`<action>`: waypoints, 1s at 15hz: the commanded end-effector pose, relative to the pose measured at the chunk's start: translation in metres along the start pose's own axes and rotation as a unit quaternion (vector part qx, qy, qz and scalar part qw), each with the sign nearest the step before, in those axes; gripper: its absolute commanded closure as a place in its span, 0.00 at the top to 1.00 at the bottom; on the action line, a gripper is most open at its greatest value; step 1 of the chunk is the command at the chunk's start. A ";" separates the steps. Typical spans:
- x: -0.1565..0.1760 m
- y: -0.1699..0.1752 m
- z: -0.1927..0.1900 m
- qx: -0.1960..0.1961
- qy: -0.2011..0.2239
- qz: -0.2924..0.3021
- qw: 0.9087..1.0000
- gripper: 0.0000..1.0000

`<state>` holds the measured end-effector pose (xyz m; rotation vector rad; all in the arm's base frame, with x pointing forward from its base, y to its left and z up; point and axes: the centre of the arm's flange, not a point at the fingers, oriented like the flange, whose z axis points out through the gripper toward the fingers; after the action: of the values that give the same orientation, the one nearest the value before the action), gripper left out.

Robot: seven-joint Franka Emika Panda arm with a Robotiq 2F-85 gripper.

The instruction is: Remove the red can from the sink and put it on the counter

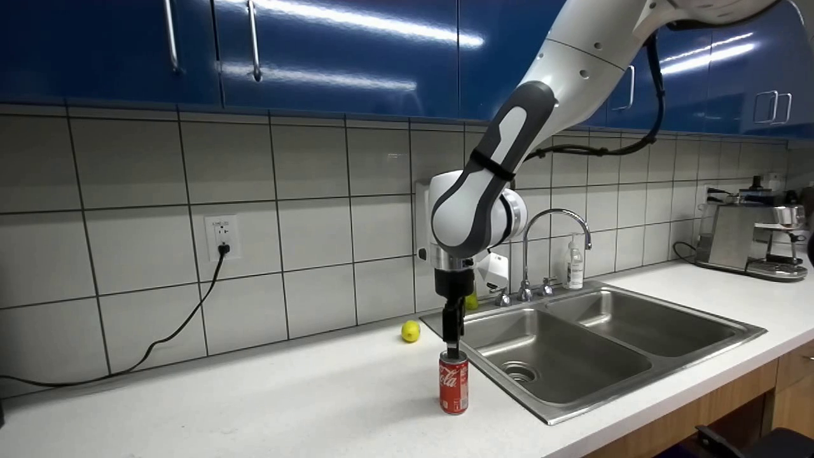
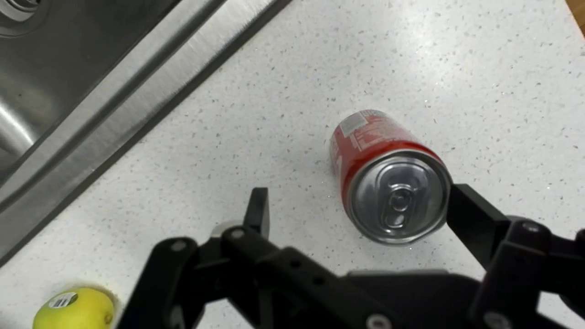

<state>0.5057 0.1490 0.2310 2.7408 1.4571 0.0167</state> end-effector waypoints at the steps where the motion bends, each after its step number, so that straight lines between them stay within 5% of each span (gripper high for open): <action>1: -0.017 0.003 -0.021 -0.004 0.002 0.011 1.000 1.00; 10: -0.063 0.038 -0.037 -0.015 -0.011 0.081 0.997 1.00; 15: -0.103 0.064 -0.045 -0.021 -0.032 0.168 0.985 1.00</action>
<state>0.5098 0.0522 0.2632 2.8572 1.0943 0.0033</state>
